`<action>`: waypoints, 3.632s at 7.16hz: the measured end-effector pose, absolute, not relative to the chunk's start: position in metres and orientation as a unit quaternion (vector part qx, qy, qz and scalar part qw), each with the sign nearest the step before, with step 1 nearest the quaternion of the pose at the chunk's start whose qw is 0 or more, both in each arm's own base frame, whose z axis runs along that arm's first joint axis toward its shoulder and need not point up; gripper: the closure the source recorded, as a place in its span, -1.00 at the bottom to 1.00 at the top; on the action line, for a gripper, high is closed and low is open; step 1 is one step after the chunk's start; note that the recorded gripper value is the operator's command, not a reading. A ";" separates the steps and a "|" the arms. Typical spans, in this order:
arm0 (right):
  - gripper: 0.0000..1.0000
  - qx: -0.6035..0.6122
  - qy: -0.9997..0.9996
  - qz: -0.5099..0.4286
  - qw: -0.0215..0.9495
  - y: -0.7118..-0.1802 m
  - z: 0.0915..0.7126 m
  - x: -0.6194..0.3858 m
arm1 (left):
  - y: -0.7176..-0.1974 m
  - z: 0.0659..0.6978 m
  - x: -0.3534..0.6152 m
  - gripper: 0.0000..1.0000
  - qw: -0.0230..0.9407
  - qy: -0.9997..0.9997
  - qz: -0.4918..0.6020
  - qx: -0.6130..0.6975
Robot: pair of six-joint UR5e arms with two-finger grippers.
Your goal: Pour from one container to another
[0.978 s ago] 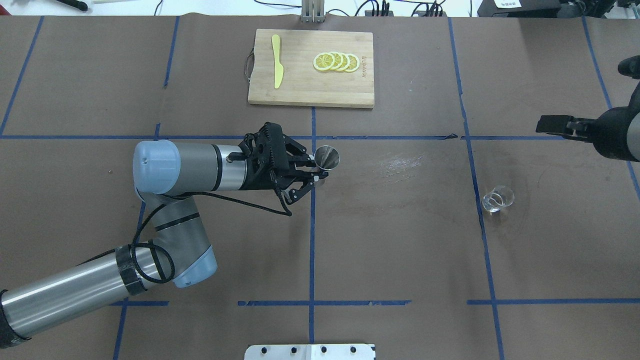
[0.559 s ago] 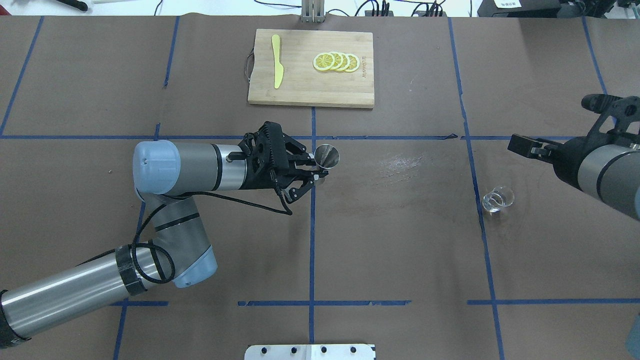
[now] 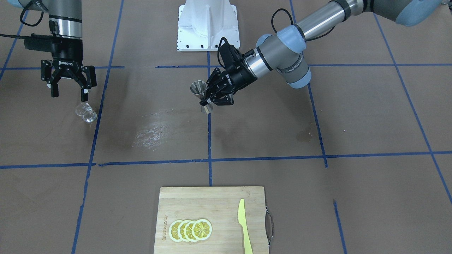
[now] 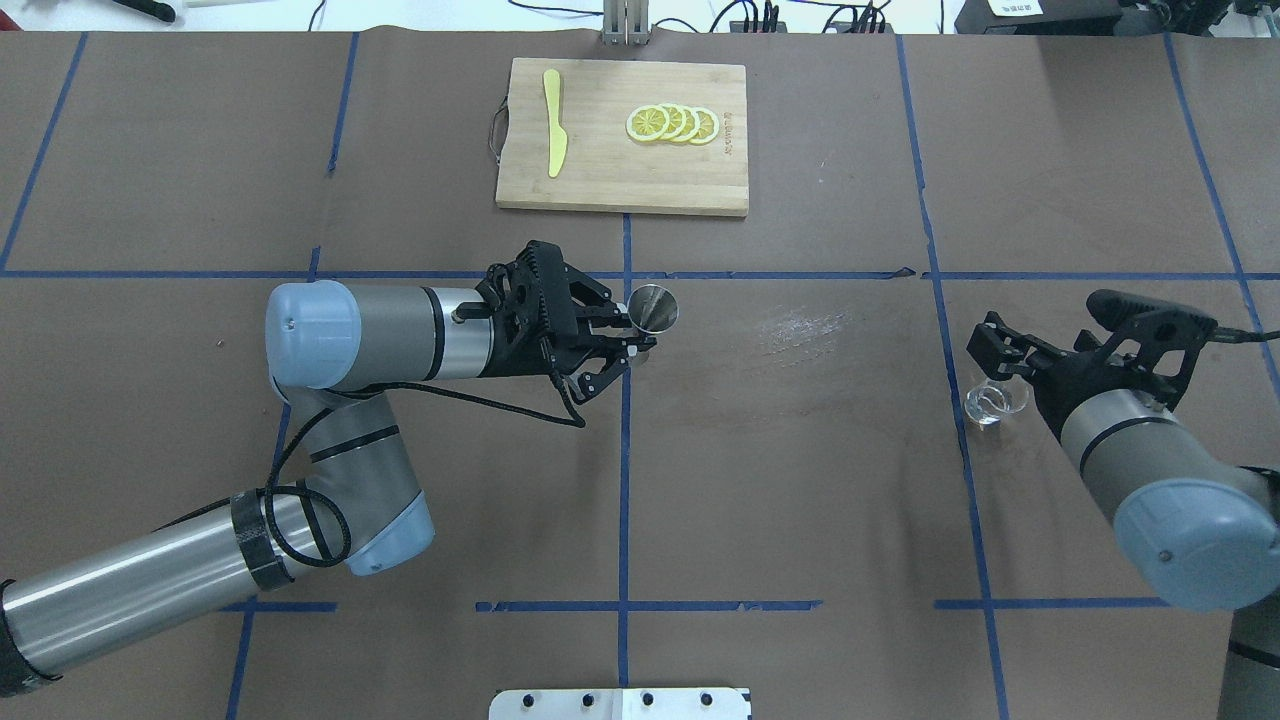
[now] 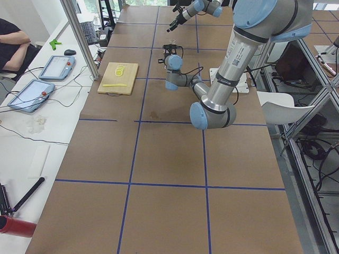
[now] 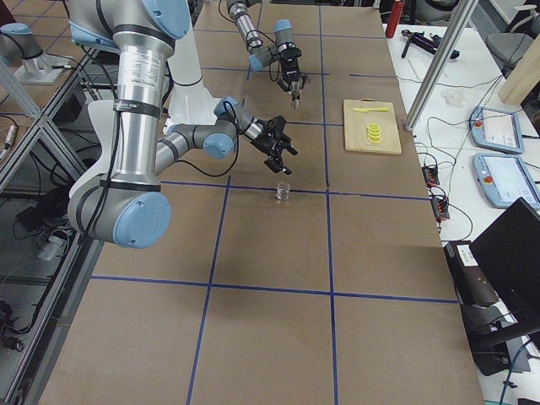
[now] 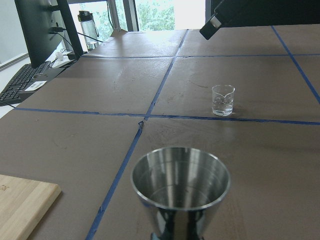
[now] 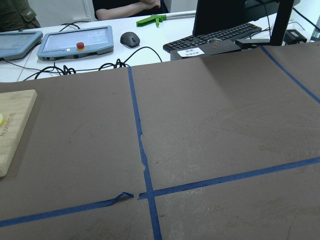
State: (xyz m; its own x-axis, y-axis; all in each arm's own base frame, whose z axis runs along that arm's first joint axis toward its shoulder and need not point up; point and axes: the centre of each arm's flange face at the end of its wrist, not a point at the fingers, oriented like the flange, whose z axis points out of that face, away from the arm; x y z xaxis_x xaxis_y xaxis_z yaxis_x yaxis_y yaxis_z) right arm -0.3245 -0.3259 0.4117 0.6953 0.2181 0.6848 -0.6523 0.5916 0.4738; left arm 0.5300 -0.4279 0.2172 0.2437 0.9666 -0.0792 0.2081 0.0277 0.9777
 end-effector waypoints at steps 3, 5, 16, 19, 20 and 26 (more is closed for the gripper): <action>-1.00 0.445 -0.255 0.262 0.818 -0.304 0.455 -0.366 | -0.428 0.218 0.529 1.00 0.519 0.494 0.365 0.594; -1.00 0.463 -0.245 0.262 0.811 -0.296 0.475 -0.383 | -0.427 0.218 0.529 1.00 0.519 0.494 0.366 0.594; -0.67 0.479 -0.224 0.258 0.808 -0.278 0.542 -0.427 | -0.428 0.220 0.529 1.00 0.521 0.494 0.366 0.593; -0.48 0.484 -0.222 0.252 0.808 -0.273 0.546 -0.430 | -0.428 0.220 0.529 1.00 0.521 0.494 0.366 0.593; -0.21 0.485 -0.221 0.251 0.808 -0.273 0.547 -0.431 | -0.427 0.220 0.529 1.00 0.520 0.494 0.366 0.593; 1.00 0.485 -0.223 0.252 0.807 -0.273 0.545 -0.432 | -0.427 0.221 0.529 1.00 0.520 0.494 0.366 0.593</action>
State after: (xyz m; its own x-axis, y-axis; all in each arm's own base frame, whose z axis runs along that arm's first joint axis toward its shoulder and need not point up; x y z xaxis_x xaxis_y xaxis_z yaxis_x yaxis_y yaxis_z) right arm -0.4316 -0.2730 0.5449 0.7733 0.1895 0.6050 -0.6232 0.4023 0.6706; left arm 0.5290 -0.4273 0.2208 0.2445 0.9663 -0.0803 0.2050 0.0294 0.9783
